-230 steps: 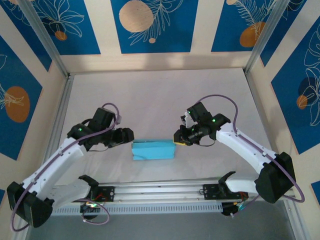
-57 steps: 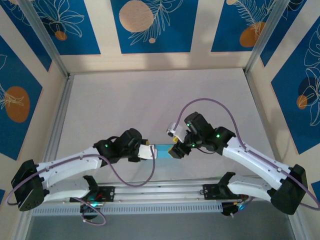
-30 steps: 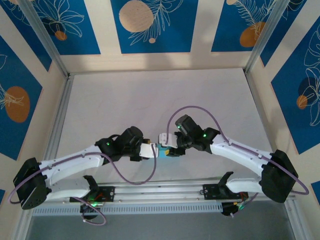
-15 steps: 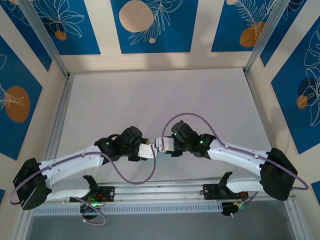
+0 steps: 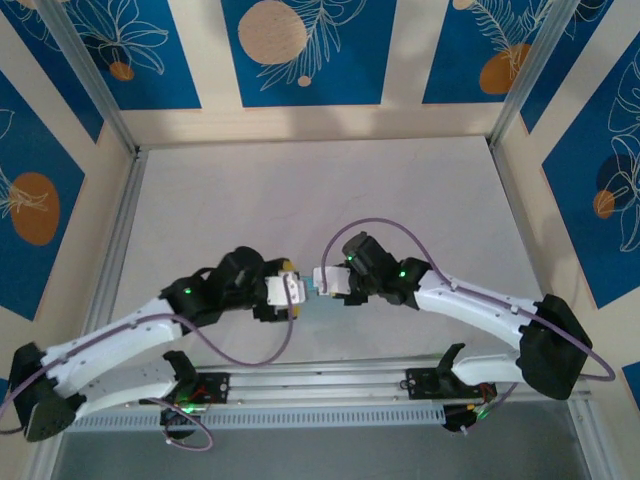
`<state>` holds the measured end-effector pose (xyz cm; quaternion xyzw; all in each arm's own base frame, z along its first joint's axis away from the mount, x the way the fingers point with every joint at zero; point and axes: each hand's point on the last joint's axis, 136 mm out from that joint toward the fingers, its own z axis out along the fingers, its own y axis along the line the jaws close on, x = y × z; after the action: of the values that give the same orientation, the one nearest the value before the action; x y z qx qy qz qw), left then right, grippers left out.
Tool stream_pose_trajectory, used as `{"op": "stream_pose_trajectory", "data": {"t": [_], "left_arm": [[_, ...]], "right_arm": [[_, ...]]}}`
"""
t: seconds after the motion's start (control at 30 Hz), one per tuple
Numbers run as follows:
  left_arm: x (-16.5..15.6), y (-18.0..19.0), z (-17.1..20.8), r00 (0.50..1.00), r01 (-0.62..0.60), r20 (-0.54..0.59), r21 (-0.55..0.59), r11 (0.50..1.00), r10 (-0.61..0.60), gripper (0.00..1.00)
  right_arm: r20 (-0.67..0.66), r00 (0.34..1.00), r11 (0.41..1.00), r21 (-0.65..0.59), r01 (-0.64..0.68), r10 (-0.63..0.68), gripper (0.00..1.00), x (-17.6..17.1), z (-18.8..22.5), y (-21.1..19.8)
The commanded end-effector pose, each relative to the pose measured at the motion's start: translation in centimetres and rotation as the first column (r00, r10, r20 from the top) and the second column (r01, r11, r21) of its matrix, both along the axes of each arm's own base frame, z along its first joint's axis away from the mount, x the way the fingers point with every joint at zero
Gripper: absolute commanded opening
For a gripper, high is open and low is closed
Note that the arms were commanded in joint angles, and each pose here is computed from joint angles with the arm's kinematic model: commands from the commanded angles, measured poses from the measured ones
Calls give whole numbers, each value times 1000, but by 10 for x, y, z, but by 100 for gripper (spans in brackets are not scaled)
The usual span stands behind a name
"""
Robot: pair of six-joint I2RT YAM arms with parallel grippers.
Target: Fold the paper box
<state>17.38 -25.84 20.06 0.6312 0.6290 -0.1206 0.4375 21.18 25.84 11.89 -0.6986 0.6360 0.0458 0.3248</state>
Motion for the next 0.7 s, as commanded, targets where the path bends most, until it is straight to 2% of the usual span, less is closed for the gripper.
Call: {"op": "stream_pose_trajectory", "data": {"t": [0.0, 0.1, 0.13, 0.2, 0.27, 0.33, 0.37, 0.4, 0.47, 0.53, 0.57, 0.67], "left_arm": [[-1, 5, 77, 995, -101, -46, -259, 961, 92, 81], [4, 22, 113, 963, -264, -160, -414, 872, 215, 77], [11, 30, 120, 928, -366, -237, -442, 819, 288, 72], [22, 43, 116, 829, -544, -393, -398, 738, 399, 63], [33, 56, 101, 671, -712, -532, -265, 651, 517, 56], [35, 59, 84, 542, -781, -629, -132, 611, 557, 58], [36, 57, 73, 469, -805, -688, -75, 588, 554, 61], [36, 54, 67, 418, -815, -735, -44, 577, 534, 64], [44, 63, 56, 273, -874, -810, 16, 486, 518, 66], [48, 68, 46, 156, -903, -863, 72, 424, 480, 66], [50, 69, 39, 78, -911, -889, 120, 394, 452, 66], [49, 57, 22, -89, -886, -922, 246, 394, 376, 65]], "right_arm": [[-85, 996, 1000, -16, -14, 13, 13, -10, 12, -14], [-94, 996, 1000, 15, -2, 3, 11, -7, 22, -19], [-92, 996, 1000, 24, 5, -3, 10, -6, 26, -20], [-95, 995, 999, 38, 4, 0, 10, -8, 29, -21], [-97, 995, 999, 43, -2, 6, 10, -12, 29, -23], [-99, 995, 999, 45, -11, 15, 10, -16, 27, -24], [-92, 996, 999, 41, -18, 21, 10, -18, 26, -24], [-83, 996, 999, 38, -20, 23, 10, -18, 26, -25], [-63, 998, 999, 40, -25, 28, 9, -19, 27, -26], [-42, 998, 999, 41, -33, 35, 9, -20, 27, -27], [-33, 999, 999, 41, -36, 37, 9, -20, 28, -28], [-27, 999, 999, 33, -42, 42, 9, -21, 27, -29]]}}
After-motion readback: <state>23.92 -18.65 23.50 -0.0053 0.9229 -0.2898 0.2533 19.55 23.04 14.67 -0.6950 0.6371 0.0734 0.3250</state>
